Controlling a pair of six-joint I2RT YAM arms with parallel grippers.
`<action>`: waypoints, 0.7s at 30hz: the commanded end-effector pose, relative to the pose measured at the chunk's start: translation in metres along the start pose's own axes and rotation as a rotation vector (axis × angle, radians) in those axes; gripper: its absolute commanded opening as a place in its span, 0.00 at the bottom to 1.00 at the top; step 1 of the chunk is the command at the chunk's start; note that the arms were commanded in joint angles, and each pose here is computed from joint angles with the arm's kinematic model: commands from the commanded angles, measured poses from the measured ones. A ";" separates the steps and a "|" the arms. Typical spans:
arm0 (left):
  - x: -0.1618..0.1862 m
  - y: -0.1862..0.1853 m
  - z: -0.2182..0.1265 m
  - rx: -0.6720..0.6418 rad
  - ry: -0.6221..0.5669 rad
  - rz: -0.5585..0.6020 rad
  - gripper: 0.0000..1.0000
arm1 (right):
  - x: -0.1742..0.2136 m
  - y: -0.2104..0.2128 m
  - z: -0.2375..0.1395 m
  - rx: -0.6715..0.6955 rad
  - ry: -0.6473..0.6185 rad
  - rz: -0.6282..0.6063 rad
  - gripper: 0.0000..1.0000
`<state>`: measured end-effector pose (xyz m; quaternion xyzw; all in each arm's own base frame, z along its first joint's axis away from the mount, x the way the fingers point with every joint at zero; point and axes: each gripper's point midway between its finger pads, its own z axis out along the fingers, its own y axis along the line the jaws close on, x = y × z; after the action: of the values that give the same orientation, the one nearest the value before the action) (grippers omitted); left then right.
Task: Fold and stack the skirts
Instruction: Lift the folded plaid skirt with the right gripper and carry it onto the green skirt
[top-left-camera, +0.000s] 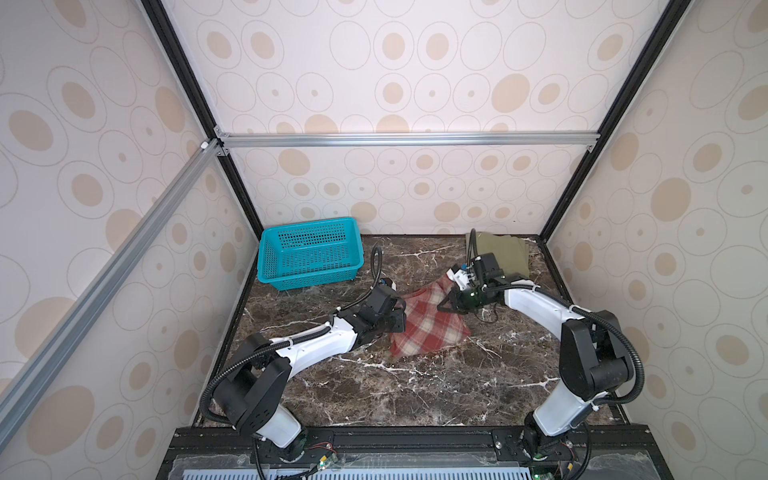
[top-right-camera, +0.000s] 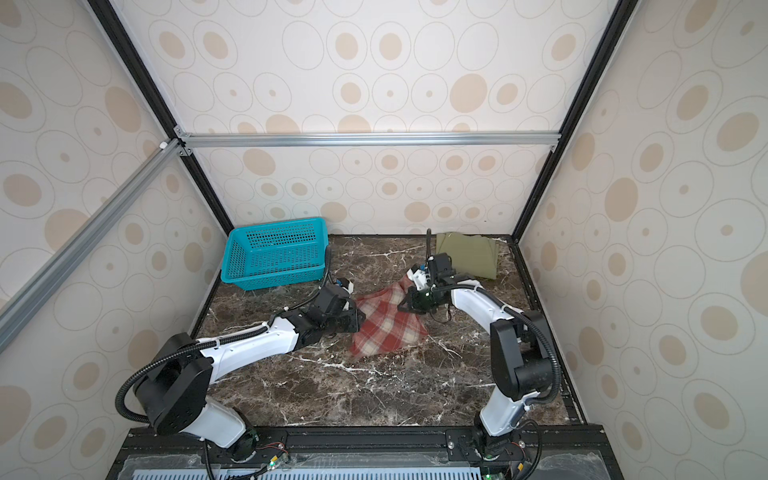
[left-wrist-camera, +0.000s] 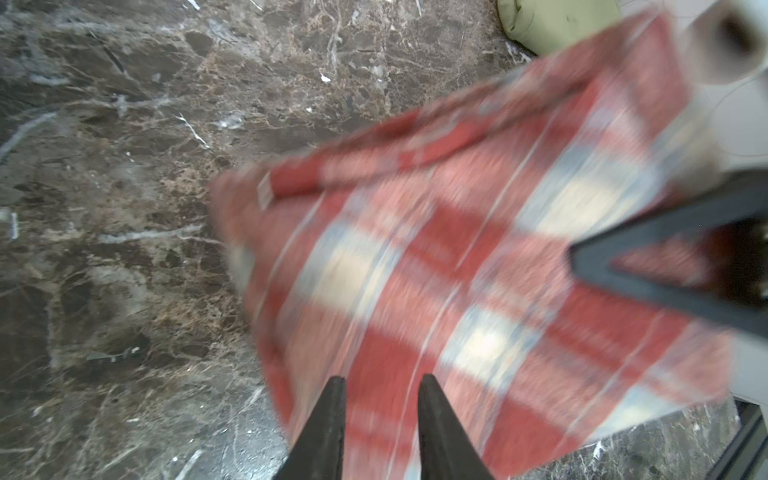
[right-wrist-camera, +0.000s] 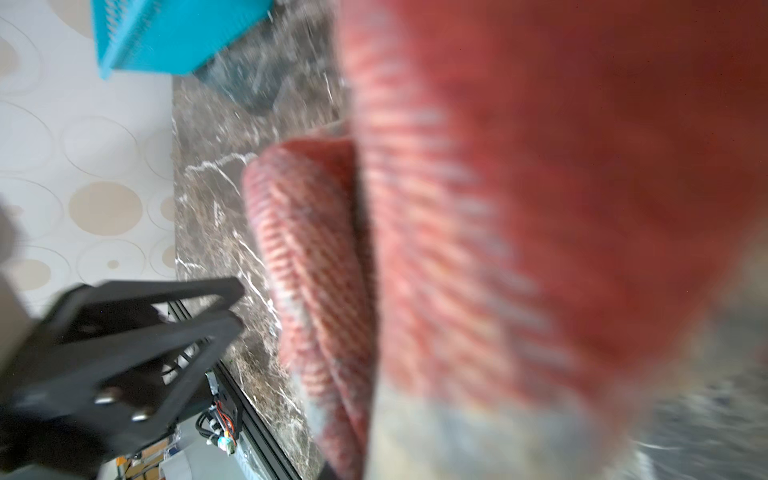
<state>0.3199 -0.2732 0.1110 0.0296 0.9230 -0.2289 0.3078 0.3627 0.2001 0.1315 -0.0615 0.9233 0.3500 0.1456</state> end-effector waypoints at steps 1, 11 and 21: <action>-0.016 0.001 -0.009 -0.023 -0.032 0.015 0.31 | -0.018 -0.001 -0.016 -0.018 0.012 -0.026 0.00; -0.027 0.003 -0.009 -0.024 -0.052 0.002 0.31 | -0.101 0.008 -0.057 -0.046 -0.100 -0.071 0.00; -0.033 0.007 -0.003 -0.020 -0.055 -0.013 0.31 | -0.168 -0.009 -0.098 -0.088 -0.235 -0.078 0.00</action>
<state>0.3326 -0.2589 0.1136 0.0121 0.9246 -0.2169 0.3129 0.4954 0.1330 0.2329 -0.0436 0.8938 0.3693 0.2508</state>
